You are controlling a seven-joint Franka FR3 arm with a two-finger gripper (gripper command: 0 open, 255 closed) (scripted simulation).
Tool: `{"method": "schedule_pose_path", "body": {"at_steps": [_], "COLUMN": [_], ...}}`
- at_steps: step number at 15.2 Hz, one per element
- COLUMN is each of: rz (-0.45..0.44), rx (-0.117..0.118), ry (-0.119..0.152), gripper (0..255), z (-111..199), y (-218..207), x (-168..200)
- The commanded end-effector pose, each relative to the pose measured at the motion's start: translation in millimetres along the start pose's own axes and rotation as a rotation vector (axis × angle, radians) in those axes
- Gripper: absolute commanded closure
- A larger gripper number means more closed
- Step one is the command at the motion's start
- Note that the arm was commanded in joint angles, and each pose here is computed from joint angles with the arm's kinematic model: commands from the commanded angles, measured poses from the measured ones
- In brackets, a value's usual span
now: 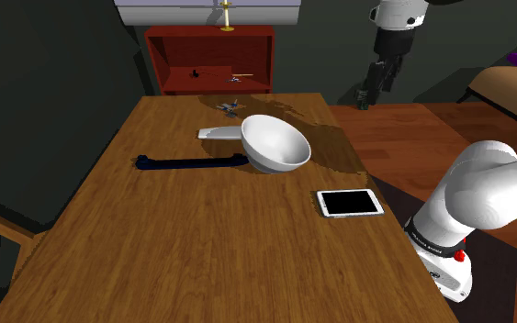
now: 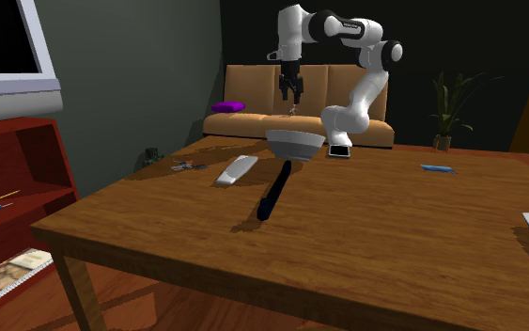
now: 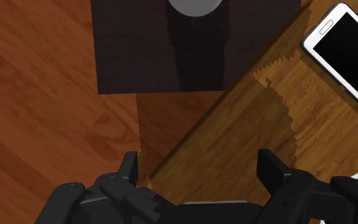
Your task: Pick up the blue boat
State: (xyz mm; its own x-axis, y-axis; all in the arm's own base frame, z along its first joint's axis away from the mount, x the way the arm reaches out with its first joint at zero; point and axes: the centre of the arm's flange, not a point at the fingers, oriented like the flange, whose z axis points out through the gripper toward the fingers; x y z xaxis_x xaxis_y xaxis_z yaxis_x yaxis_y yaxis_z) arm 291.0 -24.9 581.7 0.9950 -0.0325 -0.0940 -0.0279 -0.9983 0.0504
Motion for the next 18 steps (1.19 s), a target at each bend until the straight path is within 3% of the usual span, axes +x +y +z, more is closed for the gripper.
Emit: {"method": "schedule_pose_path", "body": {"at_steps": [1, 18], "rz": [0.0, -0.367], "rx": [0.0, 0.014], "ry": [0.0, 0.036], "gripper": [0, 0], "z": [0, 30], "y": [0, -144], "x": [0, 160]}}
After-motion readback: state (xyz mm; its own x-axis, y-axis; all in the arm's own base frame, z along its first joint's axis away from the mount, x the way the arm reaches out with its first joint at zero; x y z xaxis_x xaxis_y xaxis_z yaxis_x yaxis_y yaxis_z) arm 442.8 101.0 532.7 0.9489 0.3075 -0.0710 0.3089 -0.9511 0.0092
